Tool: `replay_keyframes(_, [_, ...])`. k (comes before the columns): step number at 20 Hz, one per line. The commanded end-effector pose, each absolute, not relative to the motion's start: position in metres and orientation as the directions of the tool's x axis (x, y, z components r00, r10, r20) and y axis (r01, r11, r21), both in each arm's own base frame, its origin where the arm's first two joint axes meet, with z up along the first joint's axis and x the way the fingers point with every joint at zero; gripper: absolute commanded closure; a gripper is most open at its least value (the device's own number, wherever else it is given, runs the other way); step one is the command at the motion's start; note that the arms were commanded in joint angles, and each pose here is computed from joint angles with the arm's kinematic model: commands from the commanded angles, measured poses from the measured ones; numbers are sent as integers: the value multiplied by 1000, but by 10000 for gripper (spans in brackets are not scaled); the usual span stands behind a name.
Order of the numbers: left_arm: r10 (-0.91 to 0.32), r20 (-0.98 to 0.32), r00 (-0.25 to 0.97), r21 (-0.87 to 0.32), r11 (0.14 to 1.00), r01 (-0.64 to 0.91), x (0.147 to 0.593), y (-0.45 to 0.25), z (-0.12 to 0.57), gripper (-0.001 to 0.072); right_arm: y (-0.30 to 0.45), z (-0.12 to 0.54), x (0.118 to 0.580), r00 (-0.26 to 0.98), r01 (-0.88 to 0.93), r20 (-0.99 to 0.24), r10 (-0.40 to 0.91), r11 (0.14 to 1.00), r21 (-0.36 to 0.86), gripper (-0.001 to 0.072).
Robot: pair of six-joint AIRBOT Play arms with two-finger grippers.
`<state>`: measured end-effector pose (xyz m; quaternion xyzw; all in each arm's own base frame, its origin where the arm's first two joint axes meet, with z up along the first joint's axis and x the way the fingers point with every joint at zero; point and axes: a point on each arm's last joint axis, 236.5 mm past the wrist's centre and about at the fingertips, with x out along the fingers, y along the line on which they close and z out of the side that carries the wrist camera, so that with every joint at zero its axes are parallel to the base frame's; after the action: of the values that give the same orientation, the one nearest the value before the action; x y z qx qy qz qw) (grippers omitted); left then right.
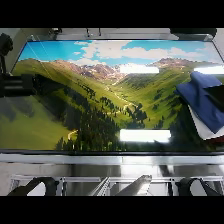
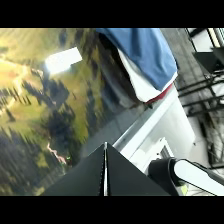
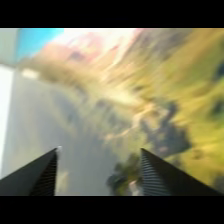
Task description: Fold the shirts.
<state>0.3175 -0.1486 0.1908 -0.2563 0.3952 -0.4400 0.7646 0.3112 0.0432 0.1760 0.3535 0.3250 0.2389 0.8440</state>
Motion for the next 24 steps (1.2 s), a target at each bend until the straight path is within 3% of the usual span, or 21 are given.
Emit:
replay_keyframes(1, [-866,-385,320,-755,495,431,281,-156,174,691,143,177,286,471,-358,-285,835,476,803,219])
replay_keyframes(7, [-873,-395,285,-811,477,338,217,-171,116,690,239,122,219,175,-433,-289,941,337,836,229])
replay_keyframes(8, [-873,-396,284,-814,477,333,211,-172,111,691,243,119,218,171,-427,-287,942,334,840,419])
replay_keyframes(9, [-873,-396,284,-817,476,326,207,-173,107,690,243,117,221,185,-414,-286,940,338,845,687])
replay_keyframes(12, [-874,-396,282,-818,475,324,197,-176,100,690,242,122,236,243,-394,-260,935,340,854,671])
replay_keyframes(24, [-869,-391,303,-800,484,356,194,-177,106,690,242,124,237,247,-393,-252,936,335,857,671])
